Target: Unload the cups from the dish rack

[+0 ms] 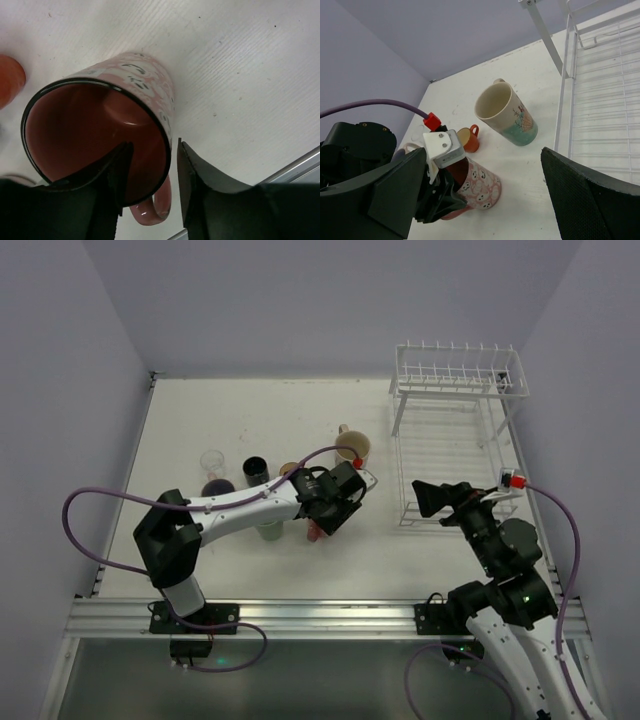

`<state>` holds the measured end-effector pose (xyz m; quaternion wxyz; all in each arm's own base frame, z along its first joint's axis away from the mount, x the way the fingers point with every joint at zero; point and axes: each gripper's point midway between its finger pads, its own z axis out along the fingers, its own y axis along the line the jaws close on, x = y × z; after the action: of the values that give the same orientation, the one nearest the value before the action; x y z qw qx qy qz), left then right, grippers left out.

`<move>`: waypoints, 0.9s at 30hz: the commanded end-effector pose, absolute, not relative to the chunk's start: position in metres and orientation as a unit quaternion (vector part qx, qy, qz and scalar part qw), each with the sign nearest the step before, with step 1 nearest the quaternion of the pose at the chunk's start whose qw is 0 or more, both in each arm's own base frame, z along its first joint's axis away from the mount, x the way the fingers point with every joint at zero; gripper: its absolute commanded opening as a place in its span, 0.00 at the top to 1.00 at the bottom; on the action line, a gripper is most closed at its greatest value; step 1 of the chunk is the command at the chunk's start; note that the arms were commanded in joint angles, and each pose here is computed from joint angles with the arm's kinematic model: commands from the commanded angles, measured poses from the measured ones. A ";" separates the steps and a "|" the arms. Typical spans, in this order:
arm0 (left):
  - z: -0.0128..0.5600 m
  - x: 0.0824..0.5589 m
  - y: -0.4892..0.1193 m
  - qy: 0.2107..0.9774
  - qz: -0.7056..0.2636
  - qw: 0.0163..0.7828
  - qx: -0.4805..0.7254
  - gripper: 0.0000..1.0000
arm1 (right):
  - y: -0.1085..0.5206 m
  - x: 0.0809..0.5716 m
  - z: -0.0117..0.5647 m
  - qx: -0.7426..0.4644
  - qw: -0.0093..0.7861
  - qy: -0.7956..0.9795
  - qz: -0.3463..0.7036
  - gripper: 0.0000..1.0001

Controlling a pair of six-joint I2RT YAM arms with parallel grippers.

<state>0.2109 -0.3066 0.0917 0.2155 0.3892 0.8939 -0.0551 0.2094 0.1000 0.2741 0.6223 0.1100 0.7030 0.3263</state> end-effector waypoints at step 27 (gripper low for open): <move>0.461 0.195 -0.231 0.637 -0.316 0.676 0.192 0.00 | 0.009 0.129 0.414 0.161 0.768 0.573 0.238 0.01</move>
<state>0.1937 -0.2574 0.4355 0.6283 0.2325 0.6680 -0.3240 0.1443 0.0311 0.3980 0.7412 0.1499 0.5930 0.2766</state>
